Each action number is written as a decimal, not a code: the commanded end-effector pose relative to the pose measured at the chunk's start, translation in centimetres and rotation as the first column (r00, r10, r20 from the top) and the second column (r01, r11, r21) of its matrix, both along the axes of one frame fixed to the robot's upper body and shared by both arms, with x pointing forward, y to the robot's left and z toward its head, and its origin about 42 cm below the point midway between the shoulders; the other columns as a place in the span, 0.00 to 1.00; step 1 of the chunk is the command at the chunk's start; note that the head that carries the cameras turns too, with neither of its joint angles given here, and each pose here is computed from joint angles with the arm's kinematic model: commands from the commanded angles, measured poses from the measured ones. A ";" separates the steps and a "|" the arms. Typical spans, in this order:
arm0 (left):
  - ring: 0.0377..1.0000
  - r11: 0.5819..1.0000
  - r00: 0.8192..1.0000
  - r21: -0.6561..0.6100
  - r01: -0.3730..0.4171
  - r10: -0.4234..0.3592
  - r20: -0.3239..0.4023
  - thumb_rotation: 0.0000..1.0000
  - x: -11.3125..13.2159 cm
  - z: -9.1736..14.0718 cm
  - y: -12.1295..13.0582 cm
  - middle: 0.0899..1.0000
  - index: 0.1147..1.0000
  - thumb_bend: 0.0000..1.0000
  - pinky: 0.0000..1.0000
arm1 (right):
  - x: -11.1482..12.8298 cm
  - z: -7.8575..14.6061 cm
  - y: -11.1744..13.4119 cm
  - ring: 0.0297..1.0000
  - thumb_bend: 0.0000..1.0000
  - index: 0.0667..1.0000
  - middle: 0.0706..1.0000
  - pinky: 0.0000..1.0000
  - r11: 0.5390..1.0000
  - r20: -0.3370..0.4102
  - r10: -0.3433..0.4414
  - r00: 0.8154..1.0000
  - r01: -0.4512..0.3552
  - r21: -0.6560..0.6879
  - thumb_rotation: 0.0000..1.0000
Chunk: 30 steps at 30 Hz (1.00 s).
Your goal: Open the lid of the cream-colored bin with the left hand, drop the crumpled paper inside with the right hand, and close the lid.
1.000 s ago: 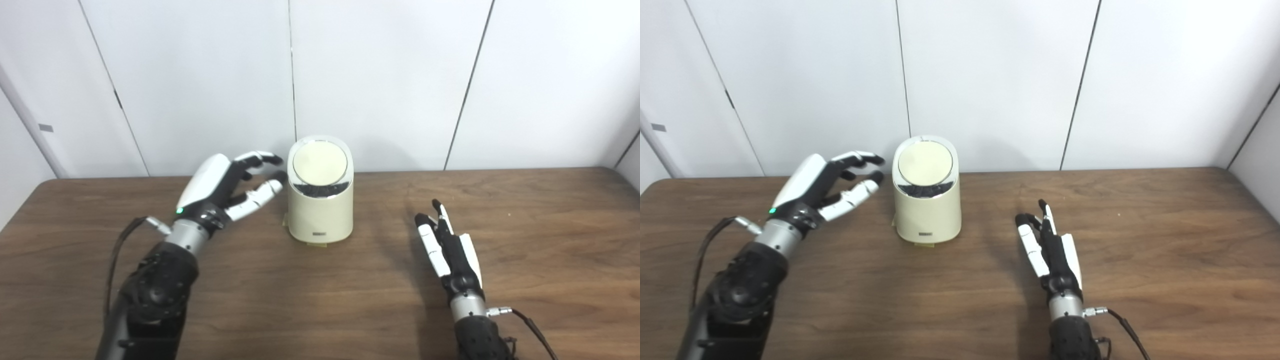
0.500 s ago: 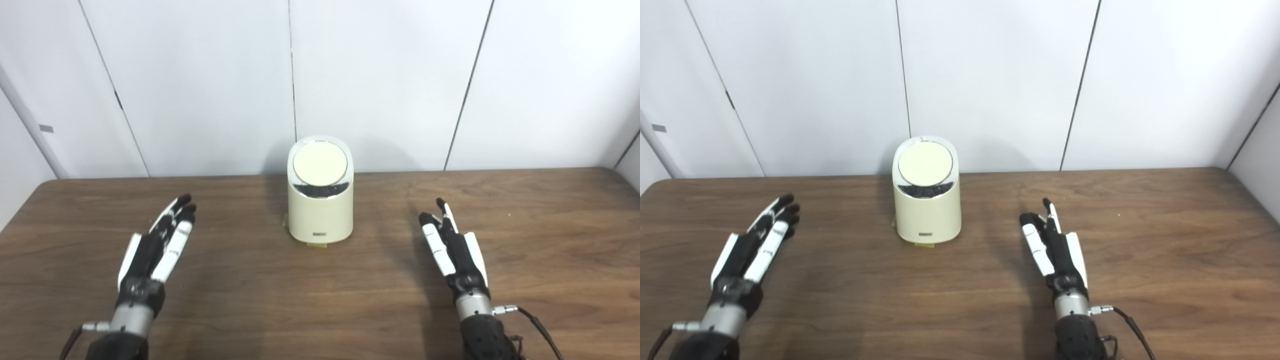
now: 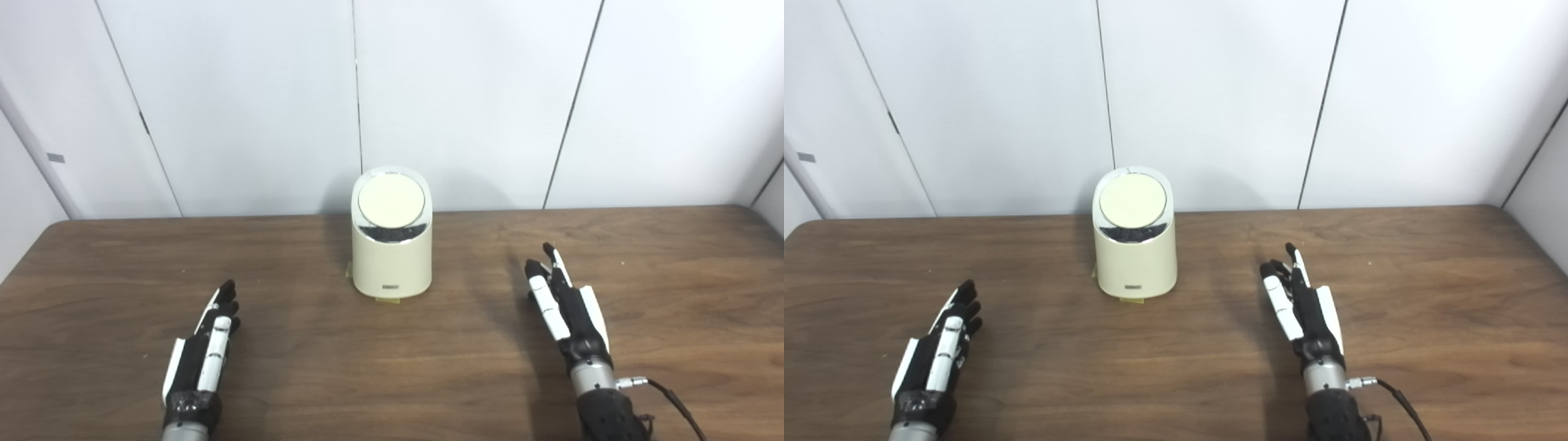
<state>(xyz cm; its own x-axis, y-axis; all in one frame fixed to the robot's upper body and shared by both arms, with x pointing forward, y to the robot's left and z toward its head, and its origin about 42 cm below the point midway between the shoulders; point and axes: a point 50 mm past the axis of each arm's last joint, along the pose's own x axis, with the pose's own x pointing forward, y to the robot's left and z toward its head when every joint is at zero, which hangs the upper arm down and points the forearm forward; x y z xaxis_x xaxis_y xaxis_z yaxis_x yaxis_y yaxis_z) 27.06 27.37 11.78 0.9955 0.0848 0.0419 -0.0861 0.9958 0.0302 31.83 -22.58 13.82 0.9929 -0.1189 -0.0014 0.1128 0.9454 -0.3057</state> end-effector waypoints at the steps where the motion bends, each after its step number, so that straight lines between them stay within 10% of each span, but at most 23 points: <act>1: 1.00 1.000 1.000 -0.023 0.000 -0.001 -0.013 0.88 0.3 -0.7 -0.3 0.99 1.00 0.44 1.00 | -0.2 0.7 -0.3 0.89 0.48 0.97 0.91 0.80 1.000 0.024 0.020 1.000 -0.020 0.019 1.00; 30: 0.99 1.000 0.999 0.007 0.017 -0.018 0.036 0.80 -0.3 1.3 -0.8 0.97 0.99 0.43 0.99 | -3.0 0.0 -1.2 0.96 0.54 0.98 0.97 0.94 0.992 0.151 0.068 0.986 -0.084 0.096 1.00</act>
